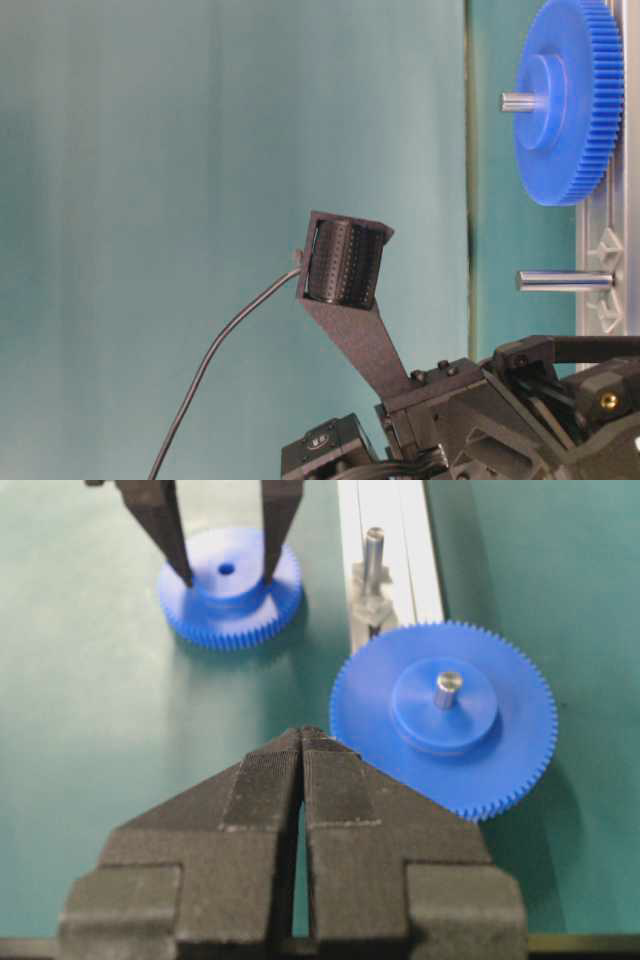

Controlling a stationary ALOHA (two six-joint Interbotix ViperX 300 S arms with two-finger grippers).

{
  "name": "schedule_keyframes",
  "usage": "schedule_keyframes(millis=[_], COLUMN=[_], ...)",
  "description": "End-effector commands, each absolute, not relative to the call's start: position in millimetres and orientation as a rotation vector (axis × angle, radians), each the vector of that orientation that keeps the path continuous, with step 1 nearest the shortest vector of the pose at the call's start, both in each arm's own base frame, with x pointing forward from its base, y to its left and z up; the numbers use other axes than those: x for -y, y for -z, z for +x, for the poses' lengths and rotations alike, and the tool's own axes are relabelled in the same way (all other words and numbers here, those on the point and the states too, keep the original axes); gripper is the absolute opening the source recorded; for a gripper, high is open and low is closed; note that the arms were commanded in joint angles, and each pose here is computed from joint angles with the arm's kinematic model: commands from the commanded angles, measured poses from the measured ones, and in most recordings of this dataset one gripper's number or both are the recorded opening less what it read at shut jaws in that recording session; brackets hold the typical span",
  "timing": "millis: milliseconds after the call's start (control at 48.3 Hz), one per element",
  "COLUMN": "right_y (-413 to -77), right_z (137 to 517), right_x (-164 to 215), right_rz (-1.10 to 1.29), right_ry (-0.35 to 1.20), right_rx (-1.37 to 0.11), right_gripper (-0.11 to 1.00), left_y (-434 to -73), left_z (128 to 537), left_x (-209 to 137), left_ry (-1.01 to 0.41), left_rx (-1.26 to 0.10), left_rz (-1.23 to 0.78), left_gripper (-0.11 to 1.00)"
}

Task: Find the location of the shaft and insert the small gear.
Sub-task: 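Close the left gripper on the small blue gear's hub and lift it, then carry the small gear with the left gripper over the empty left shaft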

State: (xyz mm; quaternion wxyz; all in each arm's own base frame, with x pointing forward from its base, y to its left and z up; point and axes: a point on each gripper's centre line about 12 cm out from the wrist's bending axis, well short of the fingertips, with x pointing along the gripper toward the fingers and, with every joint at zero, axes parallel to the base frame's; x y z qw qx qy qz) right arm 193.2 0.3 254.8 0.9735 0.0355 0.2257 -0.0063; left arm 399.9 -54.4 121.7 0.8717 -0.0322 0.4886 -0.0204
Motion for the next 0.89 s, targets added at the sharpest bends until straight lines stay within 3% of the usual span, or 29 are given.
schedule_keyframes(millis=[0,393,642,869], right_y=[-258.0,-257.2,-257.0,-257.8], right_z=[193.8,189.9,187.8,186.6], right_x=[0.0,0.0,0.3,0.3], right_rz=[0.078,0.078,0.078,0.078], right_ry=[0.016,0.015,0.017,0.016], right_rx=[-0.443,-0.434,-0.428,-0.422], right_gripper=[0.02,0.02,0.02,0.02], left_y=[-133.4,-191.7,-235.9,-255.2], left_z=[403.1,398.5,389.1,387.6], left_x=[52.2,48.8,21.0,-12.4], left_ry=[0.041,0.045,0.003,-0.018], left_rx=[-1.001,-0.904,-0.809,-0.769], left_rz=[-0.068,-0.070,-0.069,0.038], left_gripper=[0.65,0.65,0.65,0.65])
